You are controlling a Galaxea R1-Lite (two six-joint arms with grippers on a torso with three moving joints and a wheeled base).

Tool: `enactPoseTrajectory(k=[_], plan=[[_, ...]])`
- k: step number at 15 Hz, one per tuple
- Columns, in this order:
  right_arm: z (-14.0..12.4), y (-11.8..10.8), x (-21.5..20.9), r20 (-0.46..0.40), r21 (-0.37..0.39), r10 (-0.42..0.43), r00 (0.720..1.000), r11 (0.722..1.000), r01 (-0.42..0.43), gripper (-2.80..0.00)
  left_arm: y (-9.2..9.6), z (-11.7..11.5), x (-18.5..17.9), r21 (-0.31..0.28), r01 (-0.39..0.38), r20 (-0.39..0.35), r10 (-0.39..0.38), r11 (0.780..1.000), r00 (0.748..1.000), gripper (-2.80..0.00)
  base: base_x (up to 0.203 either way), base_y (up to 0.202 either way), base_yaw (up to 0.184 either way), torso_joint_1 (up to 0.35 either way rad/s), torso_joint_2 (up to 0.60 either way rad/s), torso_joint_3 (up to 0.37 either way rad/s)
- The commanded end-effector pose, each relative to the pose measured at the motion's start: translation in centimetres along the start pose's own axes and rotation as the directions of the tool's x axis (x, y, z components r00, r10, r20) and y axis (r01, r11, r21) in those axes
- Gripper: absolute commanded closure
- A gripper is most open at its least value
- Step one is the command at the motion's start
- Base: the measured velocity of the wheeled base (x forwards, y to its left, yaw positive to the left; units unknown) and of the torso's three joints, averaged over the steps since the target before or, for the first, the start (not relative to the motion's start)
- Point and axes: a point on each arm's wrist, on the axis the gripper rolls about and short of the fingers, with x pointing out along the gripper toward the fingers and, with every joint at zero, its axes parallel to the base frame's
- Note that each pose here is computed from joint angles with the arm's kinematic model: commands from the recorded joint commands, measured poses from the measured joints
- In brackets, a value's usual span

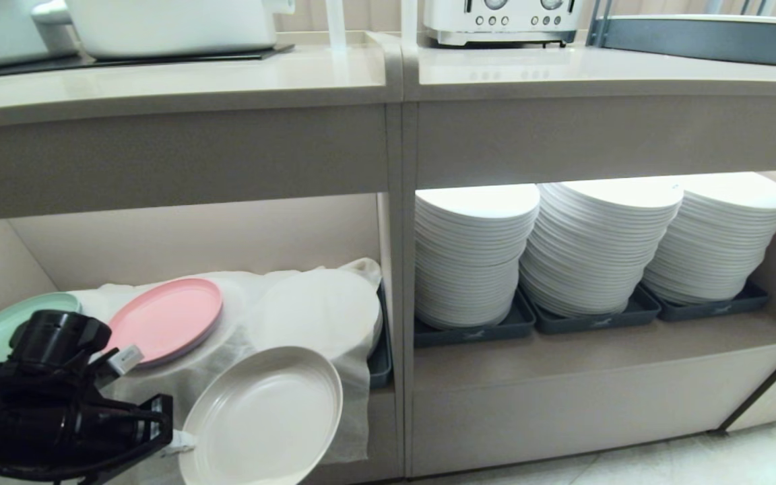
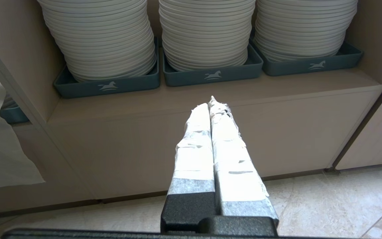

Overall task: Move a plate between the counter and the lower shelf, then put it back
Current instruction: Put the plate in the cupboard

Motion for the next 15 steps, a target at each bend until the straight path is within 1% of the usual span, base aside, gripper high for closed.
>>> enactPoseTrajectory(k=[1, 4, 6, 10, 15], plan=[[0.0, 0.0, 0.0, 0.000, 0.000, 0.000, 1.000, 1.000, 0.000, 0.00, 0.0, 0.4, 0.4, -0.013, -0.002, -0.010, 0.002, 1.000, 1.000, 0.00, 0.000, 0.000, 0.000, 0.000, 0.00, 0.000], [0.0, 0.0, 0.0, 0.000, 0.000, 0.001, 1.000, 1.000, -0.001, 0.00, -0.6, 1.4, 0.8, -0.050, 0.005, 0.007, -0.004, 0.999, 1.000, 0.00, 0.000, 0.000, 0.000, 0.000, 0.00, 0.000], [0.0, 0.0, 0.0, 0.000, 0.000, 0.000, 1.000, 1.000, 0.000, 0.00, -1.3, 1.8, 1.1, -0.050, 0.009, 0.008, -0.009, 0.999, 1.000, 0.00, 0.000, 0.000, 0.000, 0.000, 0.00, 0.000], [0.0, 0.0, 0.0, 0.000, 0.000, 0.001, 1.000, 1.000, -0.001, 0.00, -2.4, 2.5, 1.8, -0.083, -0.007, 0.017, 0.008, 0.997, 1.000, 0.00, 0.000, 0.000, 0.000, 0.000, 0.00, 0.000], [0.0, 0.0, 0.0, 0.000, 0.000, 0.001, 1.000, 1.000, -0.001, 0.00, -3.0, 3.5, 2.2, -0.112, -0.017, 0.040, 0.022, 0.994, 0.999, 0.00, 0.000, 0.000, 0.000, 0.000, 0.00, 0.000]])
